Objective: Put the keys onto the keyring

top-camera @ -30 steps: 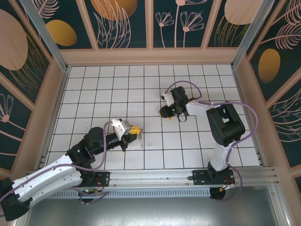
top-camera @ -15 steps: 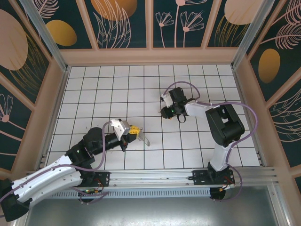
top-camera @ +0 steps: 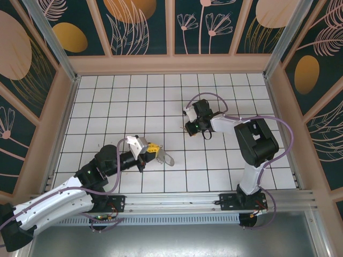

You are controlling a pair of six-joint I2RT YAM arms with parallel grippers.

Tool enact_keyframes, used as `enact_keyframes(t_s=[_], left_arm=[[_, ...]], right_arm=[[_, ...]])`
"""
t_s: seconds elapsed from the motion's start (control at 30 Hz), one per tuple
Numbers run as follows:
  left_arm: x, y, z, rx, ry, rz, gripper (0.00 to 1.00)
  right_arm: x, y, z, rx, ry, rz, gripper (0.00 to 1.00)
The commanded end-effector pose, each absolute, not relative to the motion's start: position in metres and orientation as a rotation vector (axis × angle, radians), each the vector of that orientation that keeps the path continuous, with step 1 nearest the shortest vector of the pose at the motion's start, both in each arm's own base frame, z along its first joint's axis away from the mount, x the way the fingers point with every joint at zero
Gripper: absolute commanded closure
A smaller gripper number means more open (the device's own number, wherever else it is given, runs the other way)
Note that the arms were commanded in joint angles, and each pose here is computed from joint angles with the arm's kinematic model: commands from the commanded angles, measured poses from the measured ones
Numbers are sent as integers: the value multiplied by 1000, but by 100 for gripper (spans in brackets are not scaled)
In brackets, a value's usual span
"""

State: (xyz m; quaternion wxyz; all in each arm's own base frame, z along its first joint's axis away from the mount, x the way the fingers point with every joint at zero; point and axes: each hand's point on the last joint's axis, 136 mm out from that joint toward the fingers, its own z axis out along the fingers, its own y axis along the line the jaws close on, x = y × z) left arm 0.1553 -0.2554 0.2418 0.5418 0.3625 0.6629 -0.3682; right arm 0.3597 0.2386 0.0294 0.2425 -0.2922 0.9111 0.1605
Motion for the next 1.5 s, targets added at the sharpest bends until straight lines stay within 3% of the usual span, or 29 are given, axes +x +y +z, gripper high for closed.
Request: enact_keyframes(t_s=[0.0,0.67,1.07,1.47], left_arm=[[156,-256,259,851,1513,-875,100],[156,-257,257,835,1528,-891,100],[151,-253,275,828,1499,-915,100],[149,-250,287,845,1495,-896,100]], right_arm=[[358,239,28,-818,2504,428,100],[342,245,114,-840,2190,444,100],[301,266,185,-909,1894,601,100],[232,292,248,-1053,1542,777,100]])
